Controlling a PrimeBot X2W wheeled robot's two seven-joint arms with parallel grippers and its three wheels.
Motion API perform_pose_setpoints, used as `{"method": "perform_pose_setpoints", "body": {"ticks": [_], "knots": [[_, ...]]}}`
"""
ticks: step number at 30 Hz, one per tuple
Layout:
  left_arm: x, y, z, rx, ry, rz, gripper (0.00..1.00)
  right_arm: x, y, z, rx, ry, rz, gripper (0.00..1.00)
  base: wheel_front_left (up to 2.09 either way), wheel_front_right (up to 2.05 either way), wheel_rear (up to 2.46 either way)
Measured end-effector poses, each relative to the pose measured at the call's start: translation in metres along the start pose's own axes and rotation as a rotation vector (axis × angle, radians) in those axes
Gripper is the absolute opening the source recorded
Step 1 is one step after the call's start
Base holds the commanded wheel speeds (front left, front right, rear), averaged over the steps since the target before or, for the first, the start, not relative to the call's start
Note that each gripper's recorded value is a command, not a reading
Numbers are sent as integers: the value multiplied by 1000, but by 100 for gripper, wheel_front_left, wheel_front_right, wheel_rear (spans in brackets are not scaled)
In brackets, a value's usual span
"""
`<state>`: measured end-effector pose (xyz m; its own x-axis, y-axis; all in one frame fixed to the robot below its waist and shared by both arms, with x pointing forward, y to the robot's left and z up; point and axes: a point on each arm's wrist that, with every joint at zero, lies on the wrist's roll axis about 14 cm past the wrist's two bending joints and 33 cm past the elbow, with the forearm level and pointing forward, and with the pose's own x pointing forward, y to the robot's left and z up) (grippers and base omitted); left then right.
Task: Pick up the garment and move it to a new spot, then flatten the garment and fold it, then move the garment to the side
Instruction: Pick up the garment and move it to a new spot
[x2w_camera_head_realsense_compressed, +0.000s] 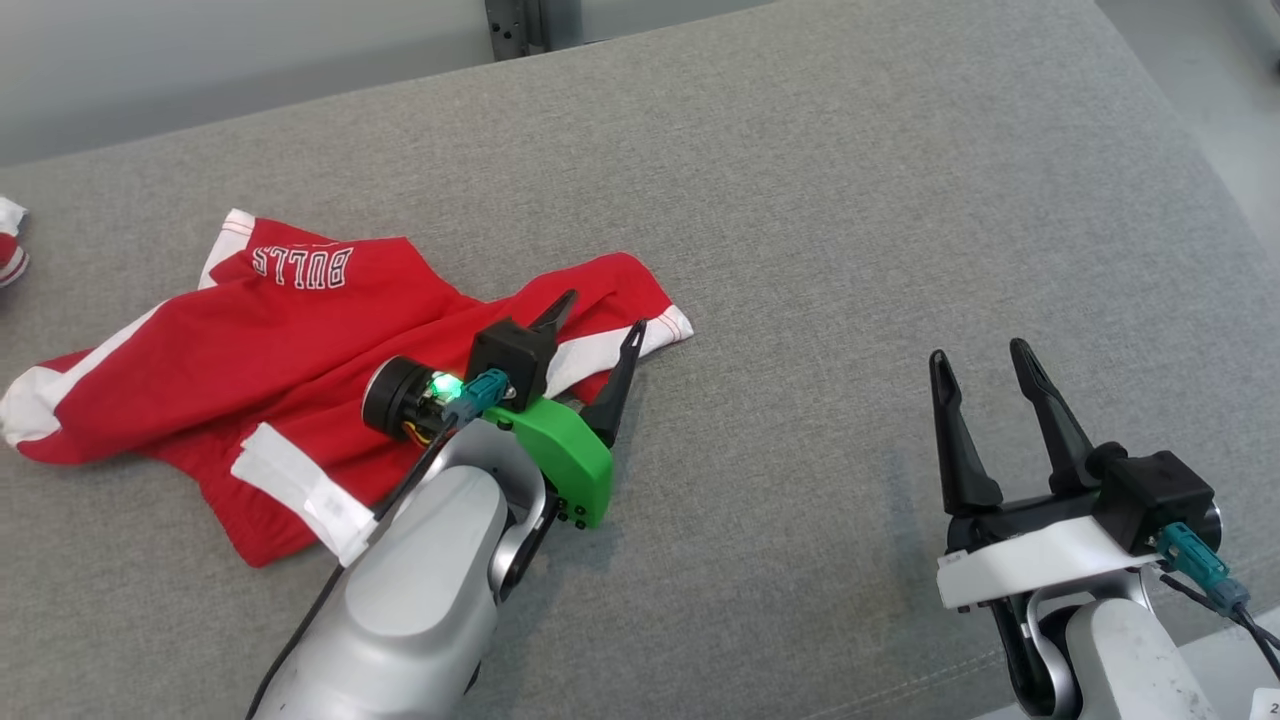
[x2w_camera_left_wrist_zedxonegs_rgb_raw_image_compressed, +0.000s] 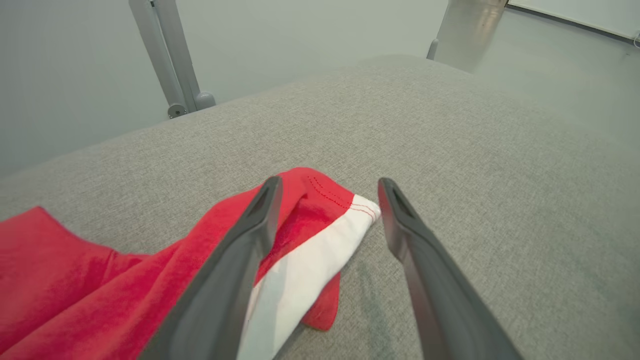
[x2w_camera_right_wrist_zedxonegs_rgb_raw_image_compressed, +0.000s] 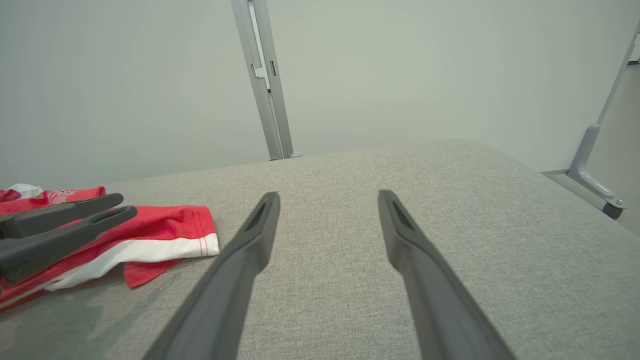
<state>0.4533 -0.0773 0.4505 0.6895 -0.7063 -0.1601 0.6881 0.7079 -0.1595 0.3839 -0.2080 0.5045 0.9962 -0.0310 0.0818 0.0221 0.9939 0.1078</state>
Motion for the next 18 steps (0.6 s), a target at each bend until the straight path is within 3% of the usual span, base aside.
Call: {"method": "perform_pose_setpoints", "body": {"ticks": [10,18], "knots": [[-36,32,20,12,-101,147,100,8,26,11,9,-41,79,100,0,0,0],[-97,58,36,-30,-216,340,100,7,43,23,7,-77,129,100,0,0,0]]}}
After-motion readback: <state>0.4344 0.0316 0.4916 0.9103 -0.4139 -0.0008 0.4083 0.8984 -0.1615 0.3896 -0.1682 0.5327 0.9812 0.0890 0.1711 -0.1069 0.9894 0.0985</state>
